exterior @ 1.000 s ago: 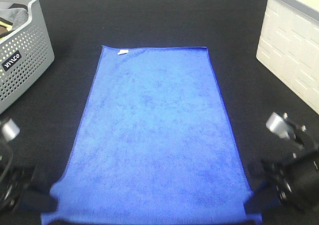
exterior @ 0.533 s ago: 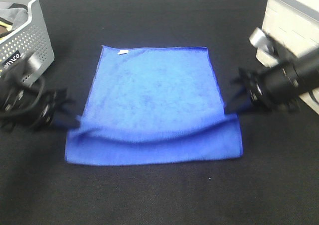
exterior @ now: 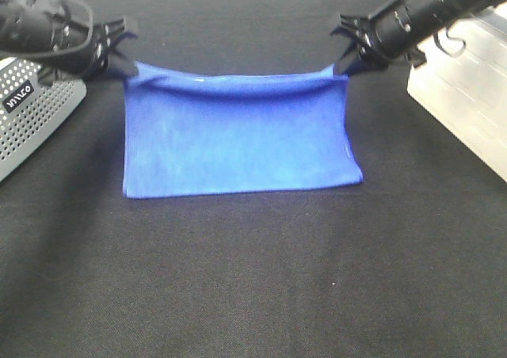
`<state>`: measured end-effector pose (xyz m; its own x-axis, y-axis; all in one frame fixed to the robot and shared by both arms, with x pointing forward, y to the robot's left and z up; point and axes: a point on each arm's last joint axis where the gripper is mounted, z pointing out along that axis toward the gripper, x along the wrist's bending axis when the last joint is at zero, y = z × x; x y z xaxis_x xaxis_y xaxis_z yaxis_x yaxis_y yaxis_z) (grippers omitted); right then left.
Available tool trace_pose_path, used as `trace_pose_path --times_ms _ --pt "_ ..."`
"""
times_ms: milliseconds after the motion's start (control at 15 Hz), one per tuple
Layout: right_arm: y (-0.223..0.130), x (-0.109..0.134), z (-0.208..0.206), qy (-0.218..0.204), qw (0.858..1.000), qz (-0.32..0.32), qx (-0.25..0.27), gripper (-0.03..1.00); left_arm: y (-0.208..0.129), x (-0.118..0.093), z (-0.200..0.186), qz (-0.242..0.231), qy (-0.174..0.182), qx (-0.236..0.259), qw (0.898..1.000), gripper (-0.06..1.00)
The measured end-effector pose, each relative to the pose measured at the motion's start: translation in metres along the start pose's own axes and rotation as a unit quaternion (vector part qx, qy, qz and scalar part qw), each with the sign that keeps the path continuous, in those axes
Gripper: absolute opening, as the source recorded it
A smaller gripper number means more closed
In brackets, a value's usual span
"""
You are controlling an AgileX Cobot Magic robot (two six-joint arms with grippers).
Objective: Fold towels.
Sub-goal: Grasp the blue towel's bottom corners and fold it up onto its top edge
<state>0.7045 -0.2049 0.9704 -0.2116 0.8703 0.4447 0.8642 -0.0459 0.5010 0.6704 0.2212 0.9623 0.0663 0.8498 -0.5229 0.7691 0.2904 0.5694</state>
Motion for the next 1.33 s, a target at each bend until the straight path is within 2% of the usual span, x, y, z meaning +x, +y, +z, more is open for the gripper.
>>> trace_pose_path --times_ms 67,200,400,733,867,933,1000,1067,1133,1200,1267,1333 --pt "0.000 0.000 0.000 0.000 1.000 0.000 0.000 0.00 0.000 0.000 0.000 0.000 0.000 0.000 1.000 0.00" --pt "0.024 -0.005 0.011 -0.015 1.000 -0.018 -0.020 0.00 0.020 0.002 0.015 0.009 0.008 -0.034 0.999 0.00" --pt "0.043 -0.022 0.045 -0.032 0.998 -0.043 -0.038 0.00 0.038 0.014 0.057 0.036 0.008 -0.053 0.998 0.00" --pt "0.041 -0.052 0.093 -0.060 0.995 -0.040 -0.074 0.00 0.041 0.040 0.120 0.041 0.018 -0.071 0.997 0.00" --pt "0.036 -0.061 0.106 -0.070 0.994 -0.039 -0.079 0.00 0.036 0.043 0.132 0.042 0.017 -0.066 0.997 0.06" --pt "0.034 -0.064 0.109 -0.073 0.993 -0.039 -0.078 0.04 0.035 0.045 0.134 0.043 0.019 -0.065 0.997 0.16" --pt "0.033 -0.065 0.111 -0.075 0.993 -0.041 -0.077 0.13 0.035 0.045 0.134 0.045 0.020 -0.065 0.997 0.27" --pt "0.034 -0.065 0.110 -0.077 0.993 -0.044 -0.078 0.29 0.035 0.045 0.134 0.046 0.021 -0.065 0.997 0.45" --pt "0.035 -0.065 0.109 -0.076 0.993 -0.045 -0.079 0.46 0.035 0.045 0.134 0.047 0.021 -0.065 0.997 0.56" --pt "0.035 -0.063 0.108 -0.072 0.994 -0.046 -0.072 0.61 0.034 0.045 0.135 0.047 0.017 -0.061 0.997 0.64" --pt "0.034 -0.059 0.103 -0.068 0.995 -0.056 -0.048 0.72 0.032 0.044 0.134 0.048 0.007 -0.047 0.998 0.67" --pt "0.034 -0.054 0.095 -0.066 0.995 -0.068 -0.024 0.77 0.027 0.043 0.134 0.053 -0.015 -0.017 0.998 0.68"
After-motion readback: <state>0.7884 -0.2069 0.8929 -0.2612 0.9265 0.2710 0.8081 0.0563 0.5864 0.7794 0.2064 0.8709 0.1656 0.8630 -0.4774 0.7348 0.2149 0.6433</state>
